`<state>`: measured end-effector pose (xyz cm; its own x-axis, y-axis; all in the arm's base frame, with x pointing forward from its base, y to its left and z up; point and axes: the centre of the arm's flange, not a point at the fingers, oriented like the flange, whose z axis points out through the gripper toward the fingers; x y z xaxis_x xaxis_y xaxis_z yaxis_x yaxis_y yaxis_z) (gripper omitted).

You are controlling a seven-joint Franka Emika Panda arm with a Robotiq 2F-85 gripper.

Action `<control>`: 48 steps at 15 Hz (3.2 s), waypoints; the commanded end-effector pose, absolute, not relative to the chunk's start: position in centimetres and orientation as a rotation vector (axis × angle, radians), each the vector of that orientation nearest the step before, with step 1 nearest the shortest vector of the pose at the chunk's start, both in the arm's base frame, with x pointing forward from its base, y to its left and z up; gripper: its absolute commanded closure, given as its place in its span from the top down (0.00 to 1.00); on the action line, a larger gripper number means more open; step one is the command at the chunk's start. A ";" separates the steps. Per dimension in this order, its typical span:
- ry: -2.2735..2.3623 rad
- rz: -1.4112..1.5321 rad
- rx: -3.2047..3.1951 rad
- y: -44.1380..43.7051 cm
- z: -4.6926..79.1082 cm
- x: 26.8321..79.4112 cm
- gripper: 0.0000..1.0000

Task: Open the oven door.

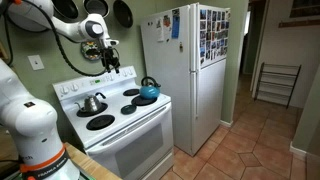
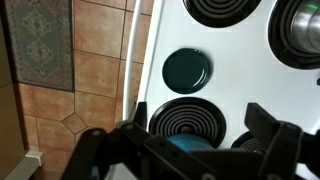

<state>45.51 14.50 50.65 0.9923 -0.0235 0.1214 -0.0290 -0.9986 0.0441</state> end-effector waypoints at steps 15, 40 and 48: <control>-0.124 0.193 3.121 13.4 48.8 45.5 1.00; -0.285 0.316 3.164 -3.3 25.3 41.5 1.00; -0.344 0.240 3.163 -3.4 21.7 41.5 1.00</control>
<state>41.46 -3.39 21.62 0.9654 -0.2177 0.1436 -0.2103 -0.9755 -0.0651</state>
